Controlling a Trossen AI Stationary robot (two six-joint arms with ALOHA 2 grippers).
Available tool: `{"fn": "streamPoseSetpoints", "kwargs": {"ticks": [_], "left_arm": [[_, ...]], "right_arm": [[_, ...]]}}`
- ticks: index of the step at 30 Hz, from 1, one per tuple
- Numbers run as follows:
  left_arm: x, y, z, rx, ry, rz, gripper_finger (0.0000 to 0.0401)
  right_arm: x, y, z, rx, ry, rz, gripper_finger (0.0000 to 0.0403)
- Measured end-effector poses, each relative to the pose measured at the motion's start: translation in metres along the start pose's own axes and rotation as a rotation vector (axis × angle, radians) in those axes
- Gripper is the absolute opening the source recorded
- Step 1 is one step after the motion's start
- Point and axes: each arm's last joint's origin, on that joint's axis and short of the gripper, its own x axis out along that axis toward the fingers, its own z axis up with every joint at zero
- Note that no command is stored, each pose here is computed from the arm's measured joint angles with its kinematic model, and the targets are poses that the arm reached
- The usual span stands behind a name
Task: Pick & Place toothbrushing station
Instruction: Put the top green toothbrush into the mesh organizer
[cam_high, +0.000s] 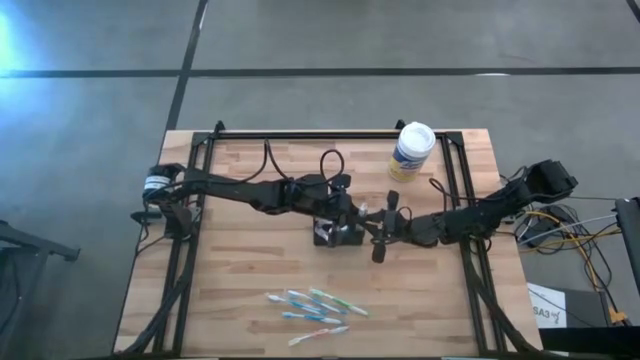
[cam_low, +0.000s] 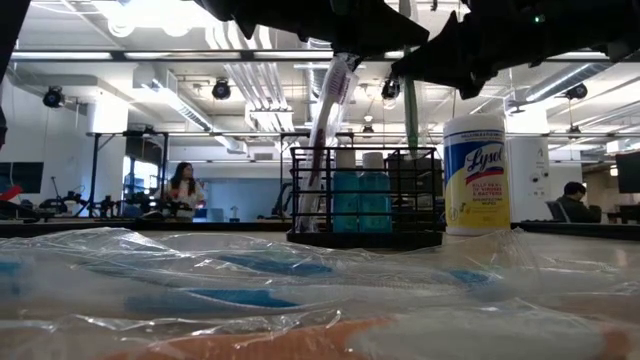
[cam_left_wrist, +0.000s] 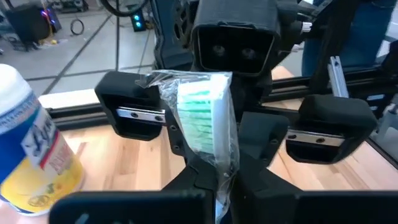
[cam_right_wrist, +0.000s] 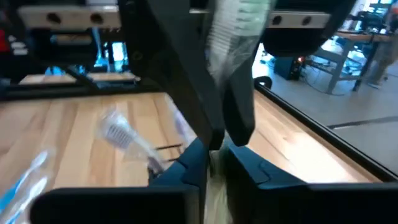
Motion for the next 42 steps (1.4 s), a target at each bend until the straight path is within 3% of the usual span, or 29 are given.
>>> {"fn": "streamPoseSetpoints", "kwargs": {"ticks": [6,11,24,28,34,38,42], "left_arm": [[0.000,-0.001,-0.001,-0.029,0.013,-0.026,0.0035],[-0.002,-0.003,0.001,-0.036,0.001,-0.100,0.0079],[-0.036,-0.007,0.028,-0.048,-0.012,-0.150,0.0201],[-0.055,-0.012,0.039,-0.082,0.009,-0.226,0.0208],[-0.094,-0.030,0.053,-0.053,-0.044,-0.478,0.0206],[-0.129,-0.043,0.056,-0.035,-0.087,-0.511,0.0206],[-0.158,-0.059,0.039,-0.030,-0.088,-0.480,0.0206]], "right_arm": [[0.000,0.001,-0.001,-0.017,0.006,0.048,0.0018],[0.000,0.002,-0.001,-0.027,0.003,0.058,0.0017],[-0.001,0.002,0.003,-0.064,-0.038,0.057,0.0015],[-0.002,0.002,0.003,-0.085,-0.040,0.052,0.0015],[-0.002,0.000,0.002,-0.107,-0.036,-0.007,0.0015],[-0.002,0.000,0.008,-0.108,-0.056,-0.007,0.0015],[-0.002,0.001,0.010,-0.107,-0.063,-0.006,0.0015]]}}
